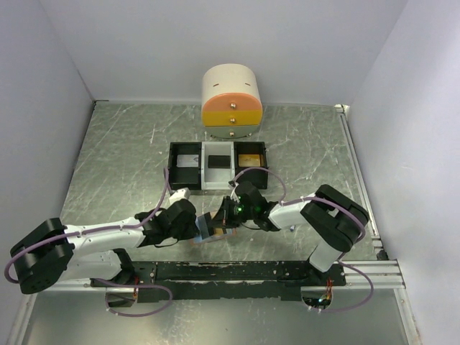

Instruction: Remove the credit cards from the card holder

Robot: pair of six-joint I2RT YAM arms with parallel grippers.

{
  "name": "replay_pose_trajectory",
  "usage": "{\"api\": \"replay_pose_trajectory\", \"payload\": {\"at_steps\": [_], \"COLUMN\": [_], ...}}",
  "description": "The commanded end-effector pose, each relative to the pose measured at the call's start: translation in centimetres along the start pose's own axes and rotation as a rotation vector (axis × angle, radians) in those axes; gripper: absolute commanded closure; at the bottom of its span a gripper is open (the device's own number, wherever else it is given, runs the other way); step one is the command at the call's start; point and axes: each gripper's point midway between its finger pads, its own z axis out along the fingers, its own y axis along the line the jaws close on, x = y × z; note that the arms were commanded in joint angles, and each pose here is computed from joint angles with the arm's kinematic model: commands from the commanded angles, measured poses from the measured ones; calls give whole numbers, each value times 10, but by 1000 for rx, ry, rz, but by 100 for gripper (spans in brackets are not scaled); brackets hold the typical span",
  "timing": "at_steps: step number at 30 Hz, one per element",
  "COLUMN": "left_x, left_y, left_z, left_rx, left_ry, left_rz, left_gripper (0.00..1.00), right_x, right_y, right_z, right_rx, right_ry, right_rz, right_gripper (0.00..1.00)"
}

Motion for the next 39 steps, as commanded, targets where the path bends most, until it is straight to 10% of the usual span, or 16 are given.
{"api": "replay_pose_trajectory", "payload": {"at_steps": [1,39], "left_x": [3,-9], "left_y": [10,5], "left_z": [2,-12], "left_rx": [-54,-24], "left_ry": [9,-42], "left_rz": [17,-9], "left_gripper": [80,75], "right_x": [-8,-19], "right_y": [1,17], "right_z": [-5,-26], "right_rx": [5,2], "right_ry": [-25,-94], "right_rz": [-18,-69], "right_gripper": [100,100]}}
